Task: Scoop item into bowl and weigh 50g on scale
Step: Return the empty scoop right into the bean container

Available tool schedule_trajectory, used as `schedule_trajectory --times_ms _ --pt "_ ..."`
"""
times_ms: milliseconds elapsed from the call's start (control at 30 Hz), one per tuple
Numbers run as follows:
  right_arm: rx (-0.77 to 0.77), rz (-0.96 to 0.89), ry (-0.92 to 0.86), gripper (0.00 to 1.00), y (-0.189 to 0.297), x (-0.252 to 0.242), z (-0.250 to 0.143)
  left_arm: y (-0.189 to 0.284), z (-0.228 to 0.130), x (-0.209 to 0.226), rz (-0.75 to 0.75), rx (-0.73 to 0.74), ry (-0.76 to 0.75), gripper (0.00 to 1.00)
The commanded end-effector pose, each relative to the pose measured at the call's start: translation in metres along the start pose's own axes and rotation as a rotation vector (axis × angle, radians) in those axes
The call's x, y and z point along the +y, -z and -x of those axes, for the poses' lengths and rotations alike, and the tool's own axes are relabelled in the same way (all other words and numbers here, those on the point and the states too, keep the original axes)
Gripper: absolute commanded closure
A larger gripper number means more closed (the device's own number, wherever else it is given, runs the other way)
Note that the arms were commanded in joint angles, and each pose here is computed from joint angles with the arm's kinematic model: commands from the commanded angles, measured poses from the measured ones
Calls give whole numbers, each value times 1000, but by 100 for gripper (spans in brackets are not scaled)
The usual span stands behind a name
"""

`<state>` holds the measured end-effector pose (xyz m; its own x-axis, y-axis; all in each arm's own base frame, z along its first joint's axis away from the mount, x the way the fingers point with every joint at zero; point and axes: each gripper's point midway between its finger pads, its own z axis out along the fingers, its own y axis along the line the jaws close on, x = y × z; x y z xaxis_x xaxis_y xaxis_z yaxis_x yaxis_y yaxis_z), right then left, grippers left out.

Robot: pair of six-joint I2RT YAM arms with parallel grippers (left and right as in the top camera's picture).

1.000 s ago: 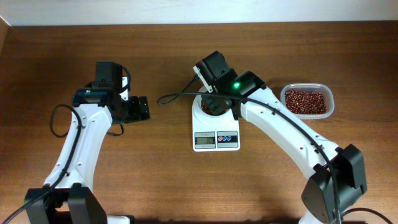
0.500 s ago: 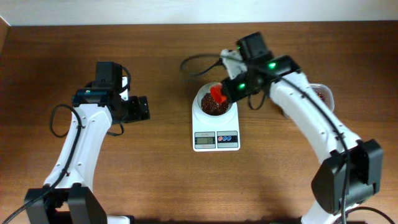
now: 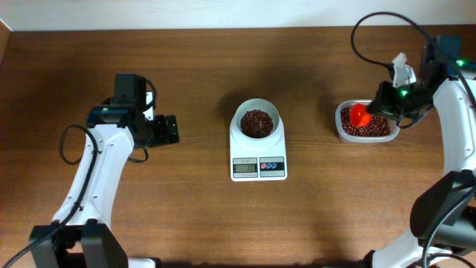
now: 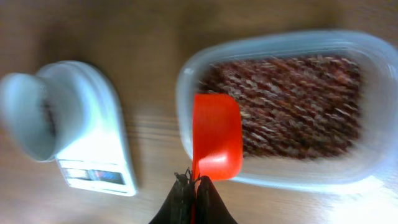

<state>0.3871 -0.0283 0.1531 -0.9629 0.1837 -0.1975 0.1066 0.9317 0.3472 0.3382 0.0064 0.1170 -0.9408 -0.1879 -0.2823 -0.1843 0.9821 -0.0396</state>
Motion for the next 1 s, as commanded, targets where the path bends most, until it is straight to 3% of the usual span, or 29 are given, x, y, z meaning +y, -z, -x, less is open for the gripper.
schedule_trajectory --times_ms 0,67,267,500,967 --pt "-15 -240 7 96 17 -34 0 4 5 1 2 -14 -7 1" --pt "-11 -351 -59 96 16 -55 0 4 5 1 2 -14 -7 1" --pt "62 -343 -155 96 -28 -70 -12 4 5 1 2 -14 -7 1" --pt "61 -143 -176 96 -66 -48 -17 4 5 1 2 -14 -7 1" --pt "35 -206 -163 96 -67 -58 -12 4 5 1 2 -14 -7 1"
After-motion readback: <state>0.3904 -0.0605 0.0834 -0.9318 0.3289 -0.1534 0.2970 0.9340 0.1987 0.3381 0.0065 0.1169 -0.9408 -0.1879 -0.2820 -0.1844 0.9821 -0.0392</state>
